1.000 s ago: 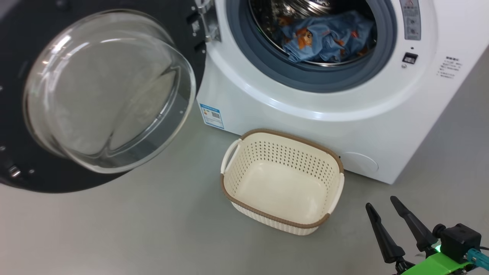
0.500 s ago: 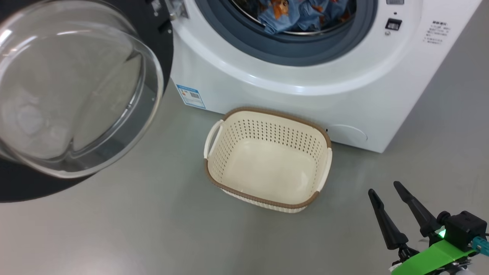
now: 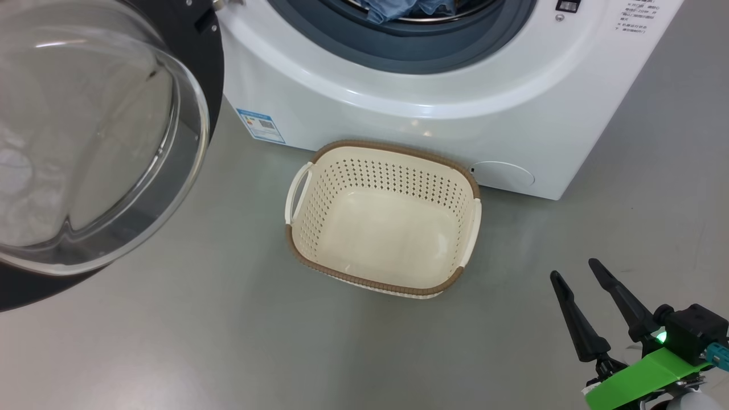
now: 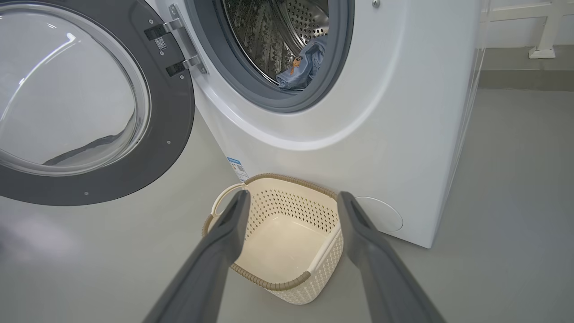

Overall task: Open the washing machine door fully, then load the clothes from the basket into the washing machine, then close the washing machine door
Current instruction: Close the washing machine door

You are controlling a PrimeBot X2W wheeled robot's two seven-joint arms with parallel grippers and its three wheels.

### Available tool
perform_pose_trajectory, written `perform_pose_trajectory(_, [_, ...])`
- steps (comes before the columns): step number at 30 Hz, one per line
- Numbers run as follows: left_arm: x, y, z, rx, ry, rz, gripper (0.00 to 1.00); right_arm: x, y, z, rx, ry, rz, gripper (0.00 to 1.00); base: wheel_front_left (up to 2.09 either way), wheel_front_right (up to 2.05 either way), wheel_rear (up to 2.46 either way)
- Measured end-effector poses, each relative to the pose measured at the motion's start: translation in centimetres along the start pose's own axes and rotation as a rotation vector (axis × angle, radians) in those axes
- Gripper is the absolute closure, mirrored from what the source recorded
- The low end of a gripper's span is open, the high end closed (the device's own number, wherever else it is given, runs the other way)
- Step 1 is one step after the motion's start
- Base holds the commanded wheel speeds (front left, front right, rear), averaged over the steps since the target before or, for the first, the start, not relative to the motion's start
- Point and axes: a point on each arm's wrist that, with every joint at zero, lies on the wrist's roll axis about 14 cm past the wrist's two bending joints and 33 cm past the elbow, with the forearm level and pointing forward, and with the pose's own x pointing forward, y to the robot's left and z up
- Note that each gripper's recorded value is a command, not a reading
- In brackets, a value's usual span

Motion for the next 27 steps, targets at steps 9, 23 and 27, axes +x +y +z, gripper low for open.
perform_pose_trajectory(9, [-0.2, 0.1, -0.9, 0.003, 0.061, 0.001, 1.0, -0.1, 0.1, 0.5, -0.008, -0.011, 0.002, 0.0, 0.0, 0.0, 0.0])
perform_pose_trajectory(23, [-1.3, -1.1, -2.6, 0.031, 0.216, -0.051, 1.0, -0.3, 0.5, 1.6, -0.024, -0.035, 0.006, 0.0, 0.0, 0.0, 0.0])
perform_pose_trajectory(27, [-1.6, -1.5, -2.9, 0.034, 0.245, -0.067, 1.0, -0.2, 0.6, 1.7, -0.023, -0.036, 0.007, 0.0, 0.0, 0.0, 0.0])
